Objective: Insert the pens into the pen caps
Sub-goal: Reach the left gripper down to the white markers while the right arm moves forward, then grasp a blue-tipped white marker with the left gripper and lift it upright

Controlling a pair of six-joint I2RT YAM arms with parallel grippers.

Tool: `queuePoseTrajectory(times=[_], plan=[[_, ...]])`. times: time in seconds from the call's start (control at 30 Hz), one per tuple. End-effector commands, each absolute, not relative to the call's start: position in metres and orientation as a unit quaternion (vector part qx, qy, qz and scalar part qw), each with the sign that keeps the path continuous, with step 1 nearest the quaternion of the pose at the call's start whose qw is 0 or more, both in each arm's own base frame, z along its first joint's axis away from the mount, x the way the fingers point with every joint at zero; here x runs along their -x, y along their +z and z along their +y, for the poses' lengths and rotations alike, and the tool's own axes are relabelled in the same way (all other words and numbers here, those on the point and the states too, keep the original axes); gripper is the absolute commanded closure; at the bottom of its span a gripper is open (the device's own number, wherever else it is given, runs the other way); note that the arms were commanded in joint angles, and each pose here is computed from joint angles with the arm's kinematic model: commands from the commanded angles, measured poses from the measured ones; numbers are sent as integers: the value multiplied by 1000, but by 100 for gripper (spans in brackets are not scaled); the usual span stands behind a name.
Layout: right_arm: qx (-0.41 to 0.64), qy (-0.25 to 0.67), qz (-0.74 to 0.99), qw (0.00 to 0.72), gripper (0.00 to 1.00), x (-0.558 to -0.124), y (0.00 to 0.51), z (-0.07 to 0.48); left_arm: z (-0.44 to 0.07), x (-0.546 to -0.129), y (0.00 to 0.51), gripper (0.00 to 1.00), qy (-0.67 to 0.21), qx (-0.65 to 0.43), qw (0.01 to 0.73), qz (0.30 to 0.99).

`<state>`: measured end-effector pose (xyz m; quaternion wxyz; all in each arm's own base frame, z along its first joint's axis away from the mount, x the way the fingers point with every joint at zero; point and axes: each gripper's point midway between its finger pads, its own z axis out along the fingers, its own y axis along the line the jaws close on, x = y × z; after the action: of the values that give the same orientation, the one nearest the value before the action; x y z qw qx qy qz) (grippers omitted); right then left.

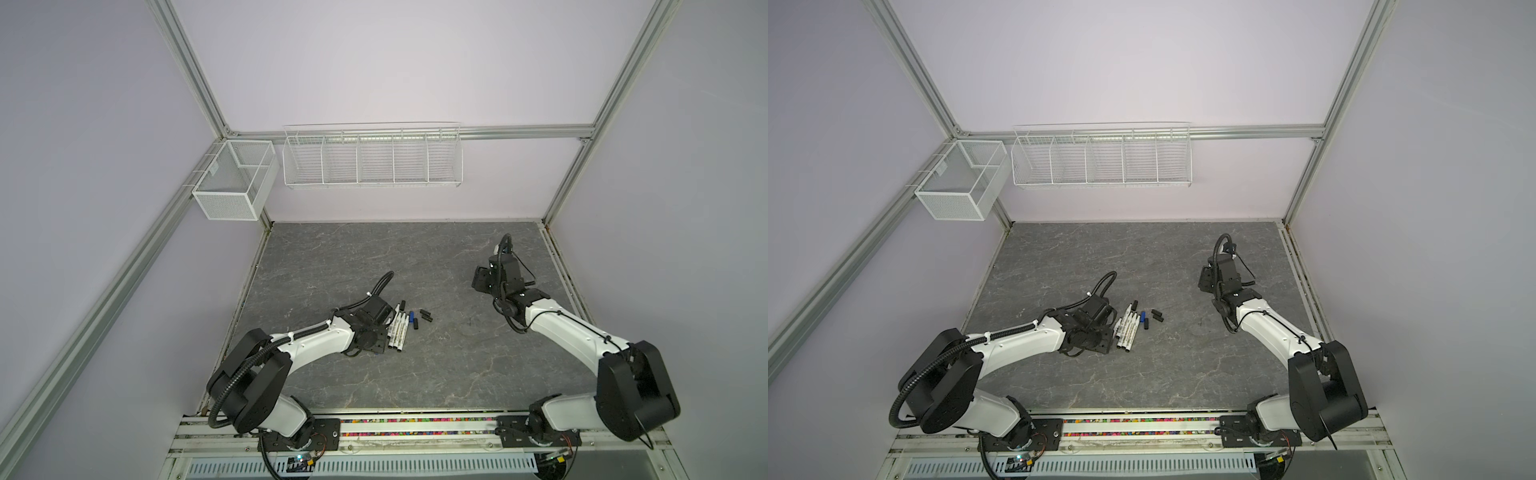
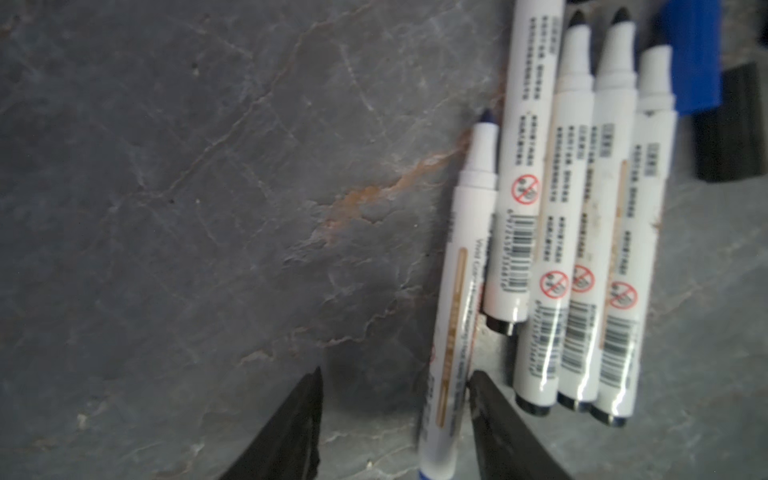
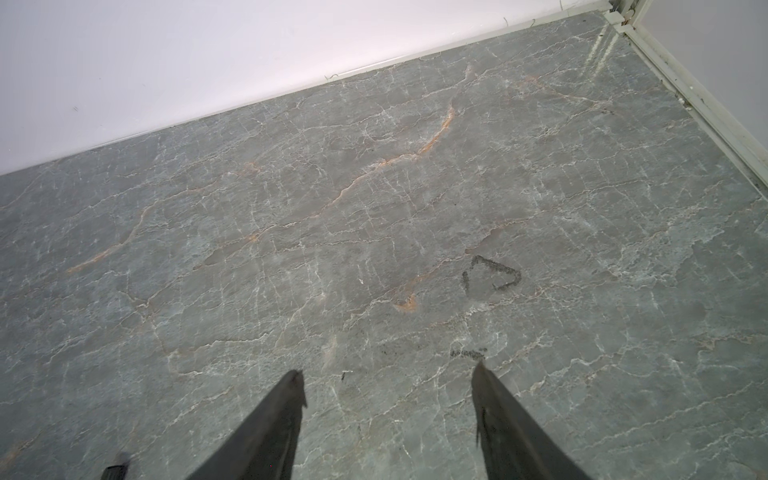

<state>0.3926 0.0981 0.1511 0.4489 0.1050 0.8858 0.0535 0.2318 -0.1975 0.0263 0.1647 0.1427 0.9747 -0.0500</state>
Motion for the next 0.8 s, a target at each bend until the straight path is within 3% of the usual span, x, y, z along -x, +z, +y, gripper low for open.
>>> queuePoseTrajectory(times=[0.0,0.27,0.43,0.57,0.77], plan=[[-113,54,889,441,33,-388,144,99,-188,-239,29,54,-9,-121,165,979],[-108,68,891,437,33,-391,146,108,-183,-229,14,74,4,-118,132,984],[-86,94,893,431,33,-389,148,128,-186,-245,34,100,3,-110,174,979],[-3,186,887,423,32,-389,163,179,-202,-263,73,100,-43,-108,244,963],[125,372,845,364,31,-367,187,273,-238,-285,149,100,-186,-107,391,895]])
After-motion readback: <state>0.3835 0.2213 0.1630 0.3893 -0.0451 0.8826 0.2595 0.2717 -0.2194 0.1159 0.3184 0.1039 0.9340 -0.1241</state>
